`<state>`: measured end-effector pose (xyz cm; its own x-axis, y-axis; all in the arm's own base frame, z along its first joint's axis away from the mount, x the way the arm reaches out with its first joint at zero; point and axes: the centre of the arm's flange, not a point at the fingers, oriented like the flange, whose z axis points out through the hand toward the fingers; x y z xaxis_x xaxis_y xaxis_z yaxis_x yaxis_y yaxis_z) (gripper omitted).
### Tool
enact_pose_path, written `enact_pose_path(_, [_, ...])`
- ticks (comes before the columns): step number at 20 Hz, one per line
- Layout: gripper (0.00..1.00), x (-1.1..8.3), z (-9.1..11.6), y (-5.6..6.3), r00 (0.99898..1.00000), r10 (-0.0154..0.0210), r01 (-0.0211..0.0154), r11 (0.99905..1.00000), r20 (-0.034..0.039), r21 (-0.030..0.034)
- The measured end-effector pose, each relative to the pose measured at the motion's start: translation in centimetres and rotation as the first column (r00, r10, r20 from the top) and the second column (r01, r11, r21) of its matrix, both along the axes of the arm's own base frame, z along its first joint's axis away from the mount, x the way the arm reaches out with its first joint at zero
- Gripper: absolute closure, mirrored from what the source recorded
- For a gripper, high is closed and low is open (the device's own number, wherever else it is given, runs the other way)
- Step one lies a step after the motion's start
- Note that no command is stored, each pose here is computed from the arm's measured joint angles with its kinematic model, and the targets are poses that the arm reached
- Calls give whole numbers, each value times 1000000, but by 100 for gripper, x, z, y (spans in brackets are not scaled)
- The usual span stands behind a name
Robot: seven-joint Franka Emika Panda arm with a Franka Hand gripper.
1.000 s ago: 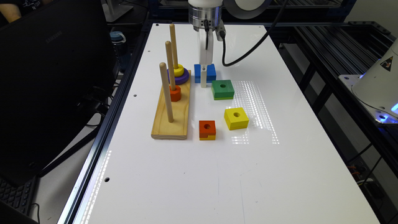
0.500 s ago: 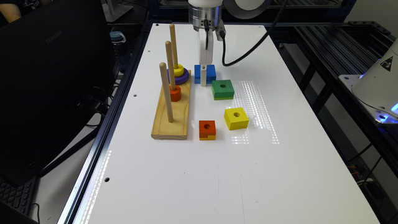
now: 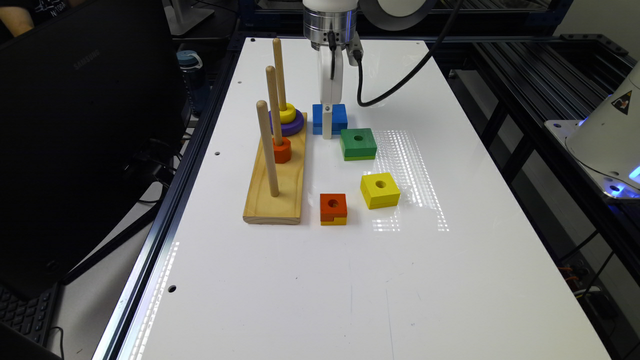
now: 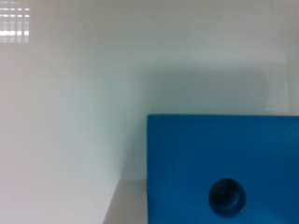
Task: Pick up blue block.
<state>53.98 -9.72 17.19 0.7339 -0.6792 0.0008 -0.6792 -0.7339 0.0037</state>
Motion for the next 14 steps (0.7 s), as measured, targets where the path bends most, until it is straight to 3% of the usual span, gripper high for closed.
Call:
enact_pose_path(10, [0,0,0,0,1000000,10,-10,1000000,0,1])
enact_pose_path(11, [100,0,0,0,1000000,6,-6,1000000,5,0])
enact_pose_path(14, [100,0,0,0,1000000,10,-10,1000000,4,0])
